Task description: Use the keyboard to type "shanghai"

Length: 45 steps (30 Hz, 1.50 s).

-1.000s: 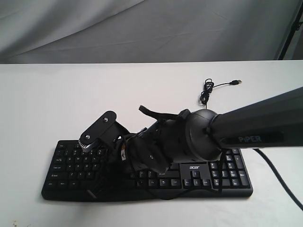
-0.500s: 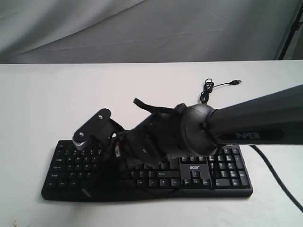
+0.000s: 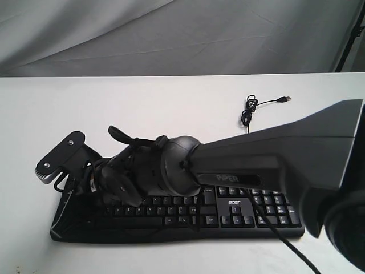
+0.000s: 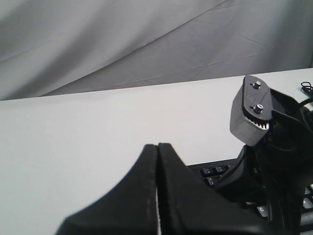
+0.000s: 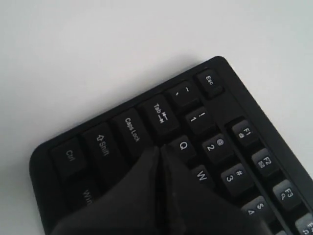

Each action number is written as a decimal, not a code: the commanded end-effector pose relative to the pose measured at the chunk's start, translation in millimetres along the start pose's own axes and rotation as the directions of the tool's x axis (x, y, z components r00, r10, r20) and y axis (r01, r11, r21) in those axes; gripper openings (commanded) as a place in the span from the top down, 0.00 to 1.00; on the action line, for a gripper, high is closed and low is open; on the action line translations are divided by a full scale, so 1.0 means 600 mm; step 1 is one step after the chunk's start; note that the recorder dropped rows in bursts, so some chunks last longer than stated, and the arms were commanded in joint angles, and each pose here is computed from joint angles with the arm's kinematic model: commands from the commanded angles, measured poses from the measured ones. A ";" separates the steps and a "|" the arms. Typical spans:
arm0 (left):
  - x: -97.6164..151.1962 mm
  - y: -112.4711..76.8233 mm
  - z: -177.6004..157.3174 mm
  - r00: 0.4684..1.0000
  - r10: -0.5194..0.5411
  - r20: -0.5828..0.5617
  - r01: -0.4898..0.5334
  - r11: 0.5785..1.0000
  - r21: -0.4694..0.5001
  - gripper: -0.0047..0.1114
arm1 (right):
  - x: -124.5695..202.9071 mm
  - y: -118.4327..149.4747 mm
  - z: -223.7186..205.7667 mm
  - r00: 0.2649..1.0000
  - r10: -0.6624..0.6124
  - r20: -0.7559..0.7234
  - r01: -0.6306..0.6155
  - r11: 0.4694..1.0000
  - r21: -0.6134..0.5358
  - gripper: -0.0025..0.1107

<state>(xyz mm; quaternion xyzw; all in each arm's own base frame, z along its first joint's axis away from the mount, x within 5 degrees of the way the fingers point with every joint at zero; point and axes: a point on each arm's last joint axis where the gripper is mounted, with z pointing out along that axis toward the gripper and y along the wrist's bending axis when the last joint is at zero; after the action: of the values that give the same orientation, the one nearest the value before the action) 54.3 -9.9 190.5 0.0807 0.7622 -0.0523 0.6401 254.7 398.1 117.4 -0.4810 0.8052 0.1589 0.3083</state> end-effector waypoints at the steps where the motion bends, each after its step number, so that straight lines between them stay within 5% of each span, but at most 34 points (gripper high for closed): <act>1: 0.001 0.000 0.000 1.000 -0.001 0.004 0.001 1.000 0.004 0.96 | -0.006 0.001 0.001 0.999 -0.023 0.029 0.023 1.000 0.005 0.98; 15: 0.001 0.000 0.000 1.000 -0.001 0.004 0.001 1.000 0.004 0.96 | 0.006 0.003 0.013 0.999 -0.035 -0.001 0.035 0.999 0.001 0.98; 21: 0.001 0.000 0.000 1.000 -0.001 0.004 0.001 1.000 0.004 0.96 | -0.010 -0.004 -0.081 0.997 -0.070 0.022 0.070 0.997 0.019 0.98; 28: 0.001 0.000 0.000 1.000 -0.001 0.004 0.001 1.000 0.004 0.96 | 0.061 -0.069 -0.146 0.994 0.096 0.045 -0.100 0.991 0.084 0.98; 45: 0.001 0.000 0.000 1.000 -0.001 0.004 0.001 1.000 0.004 0.96 | 0.123 -0.103 -0.091 0.987 0.161 -0.011 -0.158 0.980 0.120 0.98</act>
<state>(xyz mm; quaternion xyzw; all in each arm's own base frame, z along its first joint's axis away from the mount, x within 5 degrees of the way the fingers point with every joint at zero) 54.3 -9.9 190.5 0.0807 0.7622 -0.0523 0.6401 261.9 289.5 115.2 -0.3982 0.8538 0.1306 0.3088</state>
